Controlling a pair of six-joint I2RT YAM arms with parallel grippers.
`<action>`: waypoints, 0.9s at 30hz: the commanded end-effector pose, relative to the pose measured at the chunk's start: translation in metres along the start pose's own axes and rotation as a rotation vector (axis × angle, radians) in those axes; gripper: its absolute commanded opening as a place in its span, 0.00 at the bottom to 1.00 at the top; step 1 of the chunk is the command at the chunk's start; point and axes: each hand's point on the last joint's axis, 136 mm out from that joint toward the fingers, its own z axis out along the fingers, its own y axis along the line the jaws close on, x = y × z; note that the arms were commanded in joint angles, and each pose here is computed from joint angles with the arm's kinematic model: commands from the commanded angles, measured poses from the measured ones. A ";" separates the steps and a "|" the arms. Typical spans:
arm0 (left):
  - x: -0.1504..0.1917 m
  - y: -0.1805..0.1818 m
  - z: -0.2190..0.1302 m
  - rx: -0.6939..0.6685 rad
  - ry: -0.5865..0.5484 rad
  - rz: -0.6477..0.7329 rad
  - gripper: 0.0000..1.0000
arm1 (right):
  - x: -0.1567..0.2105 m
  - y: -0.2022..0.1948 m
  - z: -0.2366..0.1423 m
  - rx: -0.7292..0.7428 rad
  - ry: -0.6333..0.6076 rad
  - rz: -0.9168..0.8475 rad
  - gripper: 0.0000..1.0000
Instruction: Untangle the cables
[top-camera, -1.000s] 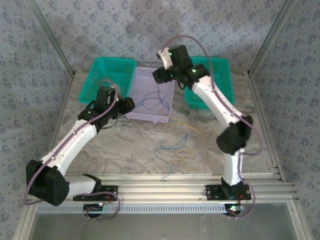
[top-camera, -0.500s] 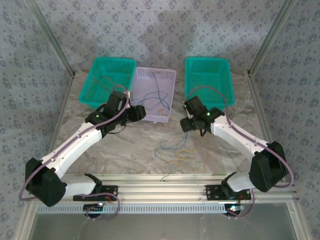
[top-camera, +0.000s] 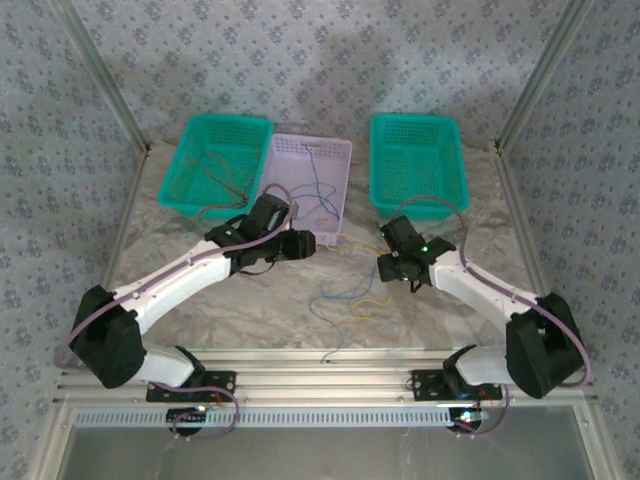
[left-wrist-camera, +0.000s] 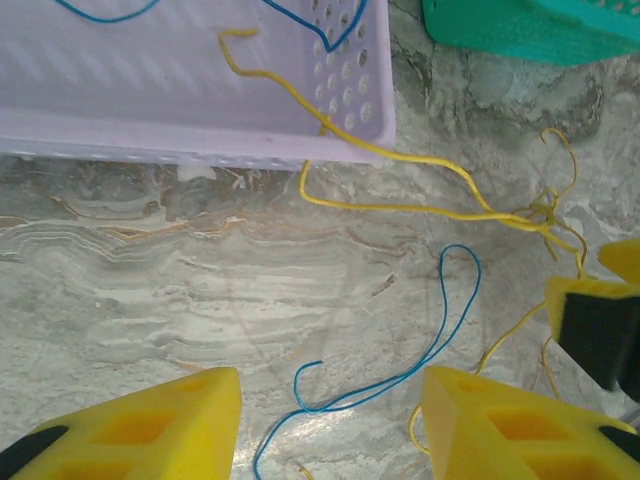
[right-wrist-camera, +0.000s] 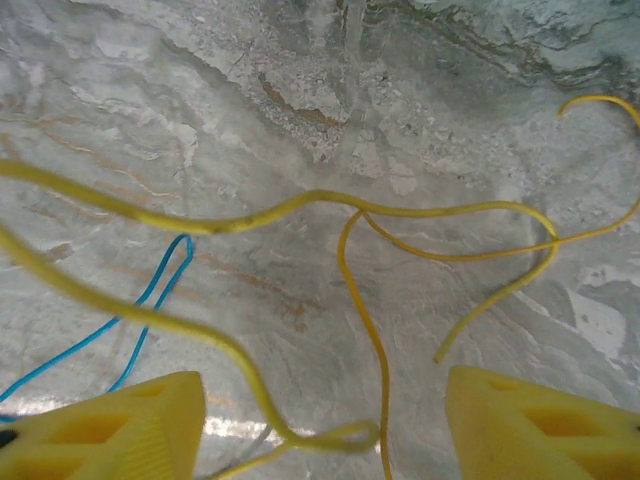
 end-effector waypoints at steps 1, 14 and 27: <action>-0.005 -0.015 -0.001 0.040 -0.017 0.033 0.51 | -0.013 0.004 0.008 -0.032 -0.025 0.037 0.46; -0.006 -0.018 -0.008 0.047 -0.036 0.033 0.50 | -0.086 0.029 -0.088 -0.234 -0.297 -0.015 0.00; -0.013 -0.032 -0.010 0.099 -0.052 0.044 0.51 | -0.117 0.061 -0.194 -0.474 -0.508 -0.087 0.00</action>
